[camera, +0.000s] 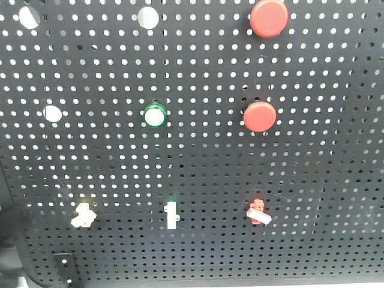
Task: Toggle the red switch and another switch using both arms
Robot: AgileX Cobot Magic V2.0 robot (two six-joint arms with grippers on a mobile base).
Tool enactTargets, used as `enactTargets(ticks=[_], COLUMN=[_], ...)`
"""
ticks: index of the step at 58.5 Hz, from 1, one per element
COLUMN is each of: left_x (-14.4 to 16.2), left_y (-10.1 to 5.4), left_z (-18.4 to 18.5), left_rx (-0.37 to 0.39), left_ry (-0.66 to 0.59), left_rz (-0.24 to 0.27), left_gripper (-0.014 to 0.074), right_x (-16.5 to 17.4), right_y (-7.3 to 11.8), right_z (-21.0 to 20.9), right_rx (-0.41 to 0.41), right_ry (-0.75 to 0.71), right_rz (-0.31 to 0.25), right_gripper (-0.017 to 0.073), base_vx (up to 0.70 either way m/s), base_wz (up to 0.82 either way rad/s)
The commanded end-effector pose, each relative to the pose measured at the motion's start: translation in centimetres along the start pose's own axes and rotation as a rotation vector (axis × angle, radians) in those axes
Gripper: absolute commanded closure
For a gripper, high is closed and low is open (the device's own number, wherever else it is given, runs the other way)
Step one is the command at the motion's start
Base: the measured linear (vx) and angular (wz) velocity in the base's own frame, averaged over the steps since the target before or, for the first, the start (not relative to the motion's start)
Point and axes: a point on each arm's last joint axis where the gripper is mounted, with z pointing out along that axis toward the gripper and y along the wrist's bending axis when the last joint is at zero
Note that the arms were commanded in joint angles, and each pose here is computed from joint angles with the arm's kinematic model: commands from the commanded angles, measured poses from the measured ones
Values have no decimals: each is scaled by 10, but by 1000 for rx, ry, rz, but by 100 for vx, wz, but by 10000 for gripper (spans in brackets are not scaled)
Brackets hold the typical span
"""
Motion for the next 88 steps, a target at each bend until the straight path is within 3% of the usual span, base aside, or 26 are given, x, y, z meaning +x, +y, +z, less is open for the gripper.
enactTargets(ticks=[1,12,33,54,68,88], left_x=[-20,-21,-18,-18,-18,-18], left_y=[0,0,0,0,0,0], left_z=[-14,-19,-18,-18,-18,-18], left_rx=[6,5,3,3,3,3], left_ry=[-125,-135,-108,-105,-105,-105], left_rz=[-5,-6,-6,-6,-6,-6], left_gripper=[591,591,591,591,591,591], right_x=[-20,-4,-3,8,30,45], right_y=[13,47,99,115,117,130], right_z=[8,37,95,126,135,114], right_rx=[-109,-336,-499,-512,-501,-533], right_ry=[-152,-111,-53,-28,101,354], right_rz=[7,-46,-31,-21,-12,-90], right_gripper=[566,566,566,566,566,566], base_vx=[0,0,0,0,0,0], base_wz=[0,0,0,0,0,0])
